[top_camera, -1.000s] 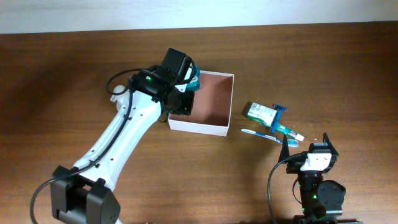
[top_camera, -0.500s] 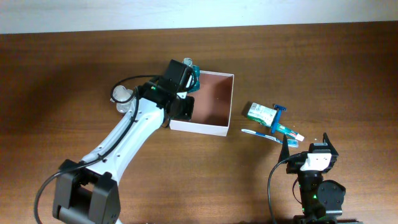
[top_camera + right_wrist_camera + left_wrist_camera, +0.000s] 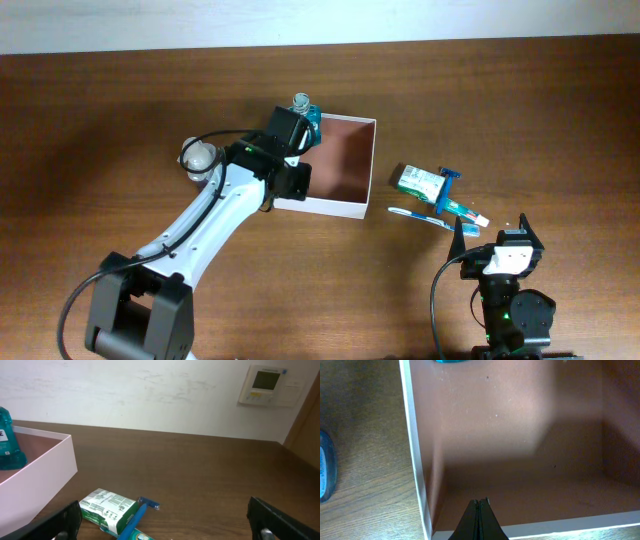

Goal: Pack container

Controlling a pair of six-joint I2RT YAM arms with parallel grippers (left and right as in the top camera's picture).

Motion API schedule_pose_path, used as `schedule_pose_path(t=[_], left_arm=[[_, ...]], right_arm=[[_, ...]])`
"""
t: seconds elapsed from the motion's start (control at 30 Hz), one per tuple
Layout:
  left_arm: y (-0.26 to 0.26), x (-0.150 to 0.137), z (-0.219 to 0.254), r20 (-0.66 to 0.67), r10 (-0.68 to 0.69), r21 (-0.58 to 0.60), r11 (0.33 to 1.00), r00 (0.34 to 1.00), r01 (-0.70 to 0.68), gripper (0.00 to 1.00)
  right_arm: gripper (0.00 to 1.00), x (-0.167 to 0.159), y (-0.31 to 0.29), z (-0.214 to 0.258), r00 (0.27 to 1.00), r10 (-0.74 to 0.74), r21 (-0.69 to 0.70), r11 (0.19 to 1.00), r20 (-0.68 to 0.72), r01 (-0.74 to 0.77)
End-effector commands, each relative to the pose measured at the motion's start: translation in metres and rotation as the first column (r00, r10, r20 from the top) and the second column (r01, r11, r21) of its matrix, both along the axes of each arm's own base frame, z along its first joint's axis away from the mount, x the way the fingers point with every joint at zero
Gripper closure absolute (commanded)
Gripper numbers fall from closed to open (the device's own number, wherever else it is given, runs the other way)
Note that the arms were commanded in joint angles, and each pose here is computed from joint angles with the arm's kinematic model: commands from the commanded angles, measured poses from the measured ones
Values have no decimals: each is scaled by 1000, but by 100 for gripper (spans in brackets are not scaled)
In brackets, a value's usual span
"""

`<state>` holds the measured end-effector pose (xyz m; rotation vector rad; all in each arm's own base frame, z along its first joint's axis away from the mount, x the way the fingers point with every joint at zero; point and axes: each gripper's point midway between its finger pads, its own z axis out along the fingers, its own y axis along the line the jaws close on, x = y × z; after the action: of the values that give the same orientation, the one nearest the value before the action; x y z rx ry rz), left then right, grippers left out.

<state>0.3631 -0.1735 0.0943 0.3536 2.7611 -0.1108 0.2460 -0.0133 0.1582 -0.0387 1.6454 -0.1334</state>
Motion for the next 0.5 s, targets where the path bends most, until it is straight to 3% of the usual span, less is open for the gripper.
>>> schedule_pose_path(t=[0.0,0.47], left_arm=[[3,-1,-11,-18,-7,26,1000,1000,7,99],[5,-5,-14,-31,-6,32,999,1000,7,100]], right_arm=[[1,0,-1,-3,1000,-5,1,1000,-6,5],[2,0,-1,-3,1000,-5,1,1000,-6,5]])
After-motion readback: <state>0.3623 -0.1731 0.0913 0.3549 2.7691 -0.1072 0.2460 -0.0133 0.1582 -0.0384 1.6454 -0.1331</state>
